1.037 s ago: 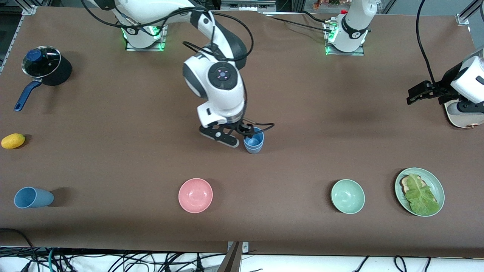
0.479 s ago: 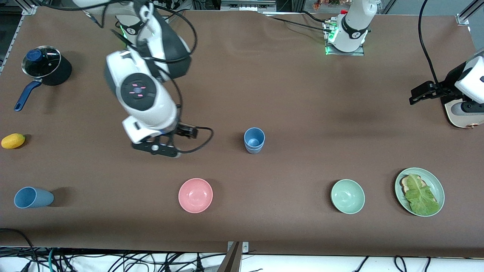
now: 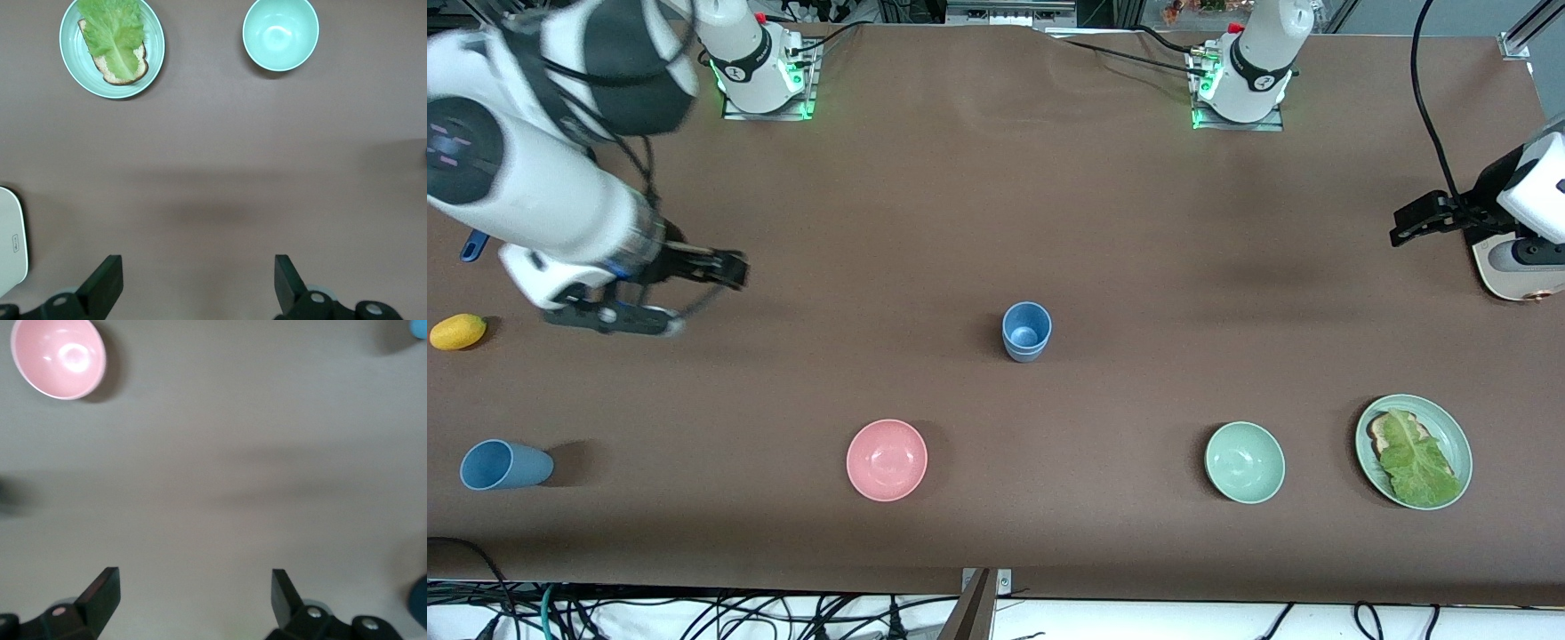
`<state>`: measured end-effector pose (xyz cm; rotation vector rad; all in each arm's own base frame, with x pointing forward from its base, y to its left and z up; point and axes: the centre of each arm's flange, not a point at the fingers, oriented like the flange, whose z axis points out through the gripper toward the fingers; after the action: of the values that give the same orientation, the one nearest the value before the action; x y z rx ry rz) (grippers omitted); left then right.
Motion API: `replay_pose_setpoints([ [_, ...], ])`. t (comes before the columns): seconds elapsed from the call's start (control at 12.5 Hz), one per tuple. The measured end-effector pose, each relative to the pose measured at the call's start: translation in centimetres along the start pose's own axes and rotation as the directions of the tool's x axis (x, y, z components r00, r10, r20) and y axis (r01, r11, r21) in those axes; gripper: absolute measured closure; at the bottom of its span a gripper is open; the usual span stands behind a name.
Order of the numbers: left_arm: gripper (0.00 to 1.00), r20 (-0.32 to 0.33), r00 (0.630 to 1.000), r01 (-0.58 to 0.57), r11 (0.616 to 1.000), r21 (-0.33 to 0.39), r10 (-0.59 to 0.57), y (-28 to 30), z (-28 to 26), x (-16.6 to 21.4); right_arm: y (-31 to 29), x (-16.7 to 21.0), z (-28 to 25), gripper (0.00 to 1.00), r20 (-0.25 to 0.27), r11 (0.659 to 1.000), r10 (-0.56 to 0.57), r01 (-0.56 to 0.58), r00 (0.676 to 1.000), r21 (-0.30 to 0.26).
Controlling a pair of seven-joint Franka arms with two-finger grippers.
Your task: Stack blue cups with both arms
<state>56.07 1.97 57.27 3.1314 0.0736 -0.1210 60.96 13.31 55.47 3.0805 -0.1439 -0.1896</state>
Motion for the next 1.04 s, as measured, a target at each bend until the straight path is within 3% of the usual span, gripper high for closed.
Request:
replay_pose_setpoints([
  [0.4, 0.0, 0.0, 1.0, 0.0, 1.0, 0.0, 0.0, 0.0, 0.0, 0.0, 8.0, -5.1, -2.0, 0.0, 0.012, 1.0, 0.0, 0.0, 1.0, 0.024],
  [1.04, 0.0, 0.0, 1.0, 0.0, 1.0, 0.0, 0.0, 0.0, 0.0, 0.0, 10.5, -4.9, -2.4, 0.0, 0.002, 0.999, 0.014, -0.014, 1.0, 0.039],
])
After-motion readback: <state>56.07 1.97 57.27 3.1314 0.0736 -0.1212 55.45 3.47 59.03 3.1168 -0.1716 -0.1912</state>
